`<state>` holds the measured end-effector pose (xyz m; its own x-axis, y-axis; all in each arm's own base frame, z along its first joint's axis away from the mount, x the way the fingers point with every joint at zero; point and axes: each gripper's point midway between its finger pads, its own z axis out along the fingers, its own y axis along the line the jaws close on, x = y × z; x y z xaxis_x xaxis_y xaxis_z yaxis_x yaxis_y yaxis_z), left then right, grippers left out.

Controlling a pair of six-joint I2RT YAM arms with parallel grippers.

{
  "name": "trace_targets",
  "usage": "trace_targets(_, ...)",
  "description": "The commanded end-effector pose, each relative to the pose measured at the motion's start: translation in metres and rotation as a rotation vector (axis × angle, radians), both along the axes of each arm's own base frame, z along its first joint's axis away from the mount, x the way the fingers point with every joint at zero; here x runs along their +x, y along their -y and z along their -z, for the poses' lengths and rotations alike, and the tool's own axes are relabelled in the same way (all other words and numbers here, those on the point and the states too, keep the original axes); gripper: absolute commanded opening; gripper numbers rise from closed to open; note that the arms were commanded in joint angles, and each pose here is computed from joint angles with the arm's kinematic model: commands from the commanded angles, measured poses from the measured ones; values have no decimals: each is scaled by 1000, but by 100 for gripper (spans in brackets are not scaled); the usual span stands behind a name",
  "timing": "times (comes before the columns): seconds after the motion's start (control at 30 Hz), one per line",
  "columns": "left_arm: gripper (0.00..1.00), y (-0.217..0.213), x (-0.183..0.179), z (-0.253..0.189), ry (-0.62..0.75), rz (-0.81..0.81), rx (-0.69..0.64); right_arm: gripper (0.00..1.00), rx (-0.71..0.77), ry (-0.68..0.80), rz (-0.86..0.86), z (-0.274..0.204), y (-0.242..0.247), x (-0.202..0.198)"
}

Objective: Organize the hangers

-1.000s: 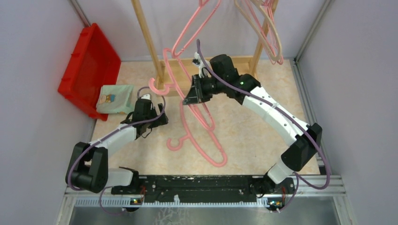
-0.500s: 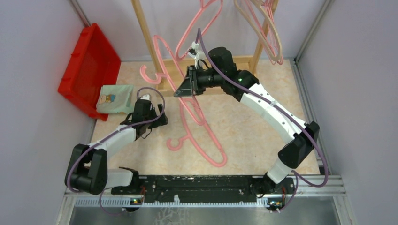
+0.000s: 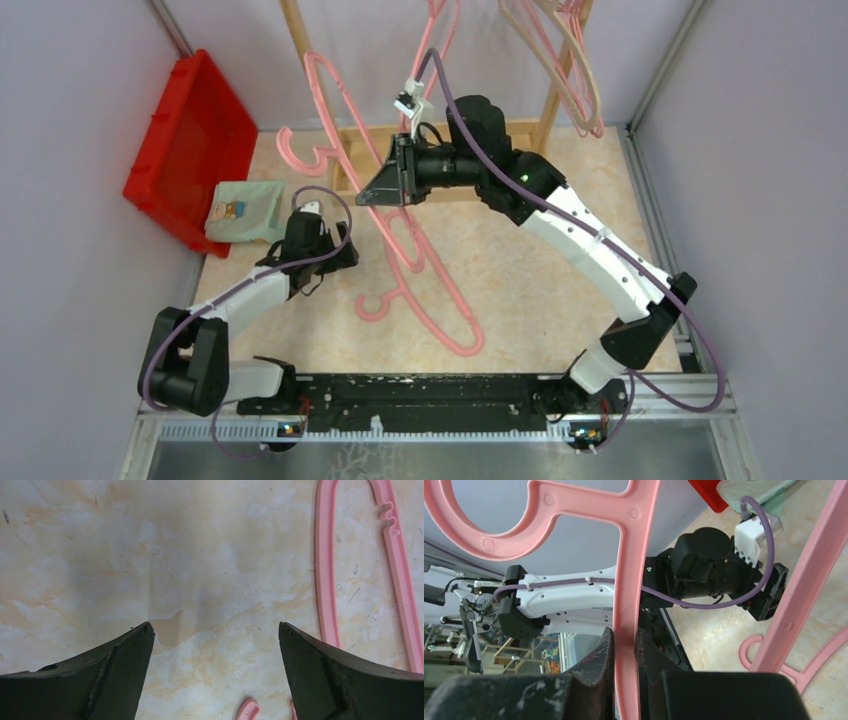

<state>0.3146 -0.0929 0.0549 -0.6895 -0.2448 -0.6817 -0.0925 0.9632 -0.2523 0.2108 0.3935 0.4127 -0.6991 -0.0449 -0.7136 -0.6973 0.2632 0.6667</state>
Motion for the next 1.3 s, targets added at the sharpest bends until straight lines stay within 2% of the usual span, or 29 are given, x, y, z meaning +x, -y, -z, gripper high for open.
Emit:
trace_targets(0.0,99,3,4,-14,42,14,-21,0,130,88,62,-67,14,-6)
trace_targets(0.13,99,3,2,-16,47,15,-23,0,182,42,164,-88,12,13)
trace_targets(0.3,99,4,1,-16,46,20,-30,0,274,46,189,-126,4,24)
trace_targets(0.57,99,3,2,-17,50,13,-29,0,280,-80,216,-111,-18,63)
trace_targets(0.73,99,1,1,-15,52,8,-24,0,264,-138,186,-98,-22,59)
trace_targets(0.93,99,4,0,-13,44,15,-33,0,263,-121,229,-98,-4,51)
trace_targets(1.03,99,5,1,-13,43,21,-33,0,267,-143,253,-89,-1,60)
trace_targets(1.07,99,5,1,-14,45,22,-31,0,300,-128,262,-102,9,58)
trace_targets(1.27,99,2,0,-14,41,14,-19,0,406,-182,299,-111,2,104)
